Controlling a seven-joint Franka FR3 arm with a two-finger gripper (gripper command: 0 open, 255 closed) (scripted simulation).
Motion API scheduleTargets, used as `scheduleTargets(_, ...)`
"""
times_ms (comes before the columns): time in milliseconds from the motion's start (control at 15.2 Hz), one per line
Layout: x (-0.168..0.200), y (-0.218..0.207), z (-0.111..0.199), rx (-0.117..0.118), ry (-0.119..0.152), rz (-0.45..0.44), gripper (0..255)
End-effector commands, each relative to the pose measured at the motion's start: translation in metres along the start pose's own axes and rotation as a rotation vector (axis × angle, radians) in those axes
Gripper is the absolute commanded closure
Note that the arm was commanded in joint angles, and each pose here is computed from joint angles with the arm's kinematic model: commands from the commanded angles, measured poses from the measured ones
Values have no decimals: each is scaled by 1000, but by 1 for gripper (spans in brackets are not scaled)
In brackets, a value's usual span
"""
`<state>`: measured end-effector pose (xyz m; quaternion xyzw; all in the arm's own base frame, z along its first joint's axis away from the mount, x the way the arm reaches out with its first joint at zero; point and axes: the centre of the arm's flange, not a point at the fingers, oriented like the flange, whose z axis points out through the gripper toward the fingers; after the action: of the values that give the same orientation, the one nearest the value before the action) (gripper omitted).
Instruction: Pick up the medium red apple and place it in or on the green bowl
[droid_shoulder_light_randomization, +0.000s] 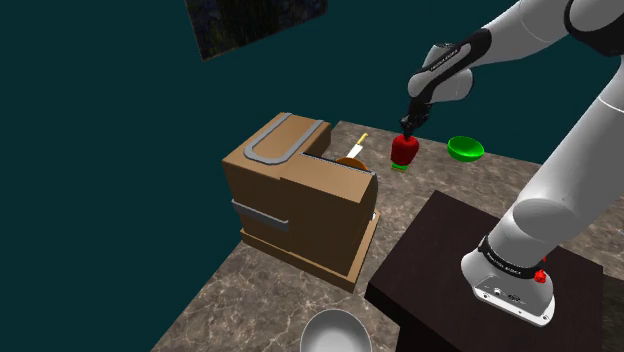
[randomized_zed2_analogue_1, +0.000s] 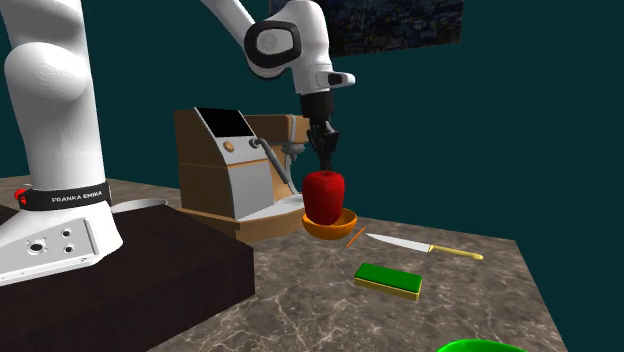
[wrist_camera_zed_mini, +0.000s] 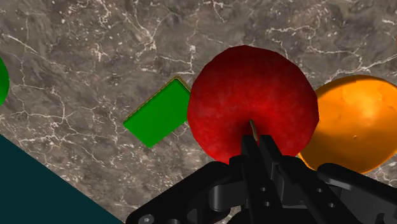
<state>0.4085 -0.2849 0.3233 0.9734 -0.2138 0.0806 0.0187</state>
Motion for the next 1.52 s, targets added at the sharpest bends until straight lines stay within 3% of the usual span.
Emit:
scheduleTargets(0,1,-1,-9,0,0,0,255)
scheduleTargets(198,4,-1,-24,0,0,0,255)
scheduleTargets(1452,19,246,-67,0,0,0,255)
